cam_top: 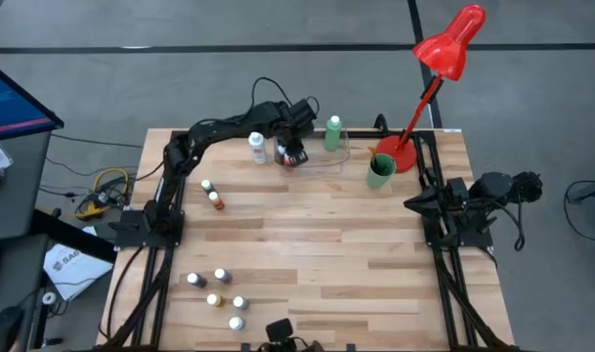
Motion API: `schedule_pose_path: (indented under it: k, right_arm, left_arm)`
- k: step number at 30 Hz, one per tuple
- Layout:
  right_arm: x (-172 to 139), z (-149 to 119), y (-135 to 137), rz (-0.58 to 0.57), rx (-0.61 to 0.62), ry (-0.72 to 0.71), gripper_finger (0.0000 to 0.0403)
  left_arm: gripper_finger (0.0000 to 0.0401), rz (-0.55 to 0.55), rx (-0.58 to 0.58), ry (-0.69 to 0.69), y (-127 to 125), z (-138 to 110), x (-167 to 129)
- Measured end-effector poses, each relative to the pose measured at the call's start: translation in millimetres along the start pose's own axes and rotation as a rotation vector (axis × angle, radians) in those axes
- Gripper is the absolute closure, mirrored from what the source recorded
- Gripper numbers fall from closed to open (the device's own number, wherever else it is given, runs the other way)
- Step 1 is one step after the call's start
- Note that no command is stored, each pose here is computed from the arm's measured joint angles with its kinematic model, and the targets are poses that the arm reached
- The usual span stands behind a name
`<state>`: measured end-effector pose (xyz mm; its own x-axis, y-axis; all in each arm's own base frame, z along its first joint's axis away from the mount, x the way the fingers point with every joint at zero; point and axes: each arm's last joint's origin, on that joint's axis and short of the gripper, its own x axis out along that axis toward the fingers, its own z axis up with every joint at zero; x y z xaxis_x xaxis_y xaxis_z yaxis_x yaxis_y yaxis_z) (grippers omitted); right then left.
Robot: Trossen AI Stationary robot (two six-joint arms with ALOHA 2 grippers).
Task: Pick & Place Paint Supplies
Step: Put the small green paint bottle into the transparent bin
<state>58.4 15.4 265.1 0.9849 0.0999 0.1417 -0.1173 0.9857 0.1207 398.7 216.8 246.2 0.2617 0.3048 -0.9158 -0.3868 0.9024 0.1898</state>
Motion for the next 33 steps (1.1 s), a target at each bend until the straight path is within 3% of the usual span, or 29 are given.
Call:
schedule_pose_path:
  k: [10, 33]
  right_arm:
    - [0, 0, 0, 0.0, 0.0, 0.0, 0.0381]
    - [0, 0, 0, 0.0, 0.0, 0.0, 0.0381]
  left_arm:
    - [0.0303, -0.032, 0.007, 0.064, -4, -13, 17]
    - [0.0299, -0.008, -0.014, 0.05, 3, -12, 23]
